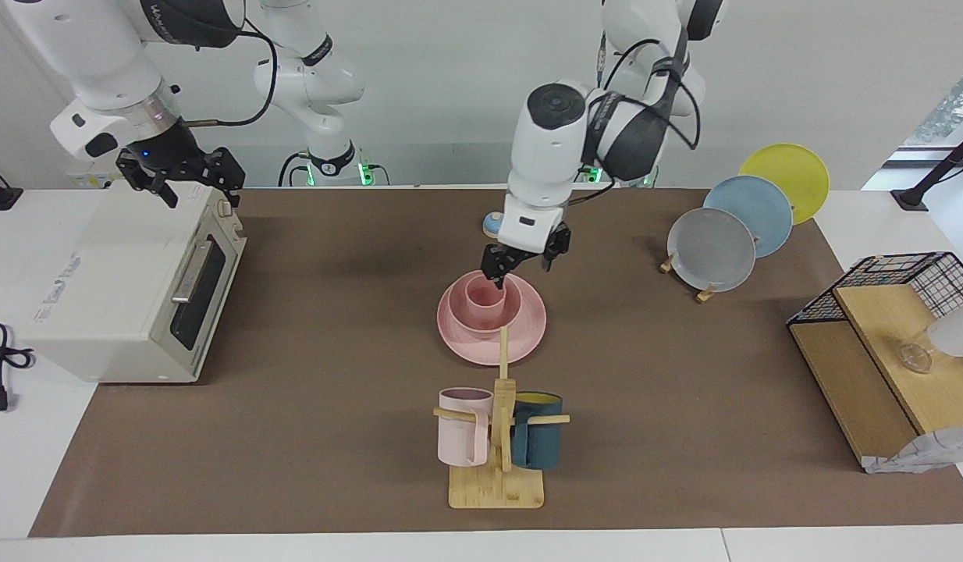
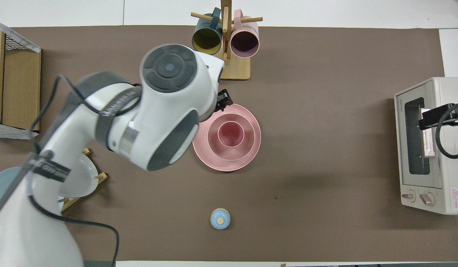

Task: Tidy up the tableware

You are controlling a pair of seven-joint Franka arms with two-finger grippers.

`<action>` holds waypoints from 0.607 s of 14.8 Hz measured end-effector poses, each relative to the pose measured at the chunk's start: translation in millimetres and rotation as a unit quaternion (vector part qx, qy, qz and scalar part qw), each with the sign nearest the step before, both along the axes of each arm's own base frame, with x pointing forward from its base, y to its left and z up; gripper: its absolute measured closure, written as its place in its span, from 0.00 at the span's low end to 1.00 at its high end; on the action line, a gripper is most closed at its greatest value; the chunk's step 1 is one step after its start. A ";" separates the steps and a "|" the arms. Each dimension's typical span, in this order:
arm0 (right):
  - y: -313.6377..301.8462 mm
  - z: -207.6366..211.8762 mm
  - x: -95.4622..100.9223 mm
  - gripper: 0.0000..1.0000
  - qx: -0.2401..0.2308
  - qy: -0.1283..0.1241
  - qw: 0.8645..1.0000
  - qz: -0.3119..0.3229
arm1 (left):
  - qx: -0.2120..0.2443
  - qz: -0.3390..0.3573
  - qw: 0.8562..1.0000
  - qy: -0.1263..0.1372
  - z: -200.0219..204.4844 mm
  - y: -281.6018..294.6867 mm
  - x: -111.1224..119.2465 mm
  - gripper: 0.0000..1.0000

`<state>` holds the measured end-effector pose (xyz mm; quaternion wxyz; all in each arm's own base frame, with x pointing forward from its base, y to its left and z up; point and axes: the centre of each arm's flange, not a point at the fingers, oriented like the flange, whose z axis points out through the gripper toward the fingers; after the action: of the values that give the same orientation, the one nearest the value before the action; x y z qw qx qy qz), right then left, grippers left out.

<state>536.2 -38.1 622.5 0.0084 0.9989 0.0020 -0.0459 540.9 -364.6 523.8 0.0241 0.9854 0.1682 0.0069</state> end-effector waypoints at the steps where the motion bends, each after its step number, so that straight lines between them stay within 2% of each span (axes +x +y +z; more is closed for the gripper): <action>1: 0.0 0.0 0.0 0.00 0.000 0.000 1.000 0.000 | 0.002 -0.006 1.000 0.000 18.5 30.1 6.5 0.00; 5: 0.0 0.0 0.0 0.00 0.000 0.000 1.000 0.000 | 0.014 -0.072 0.997 0.021 77.4 179.3 22.1 0.00; 9: 0.0 0.0 0.0 0.00 0.000 0.000 1.000 0.000 | 0.012 -0.125 0.991 0.036 94.8 285.4 13.2 0.00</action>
<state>536.2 -38.1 622.5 0.0084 0.9989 0.0020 -0.0459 554.1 -79.2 618.7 0.0068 0.9986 0.0442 -0.0297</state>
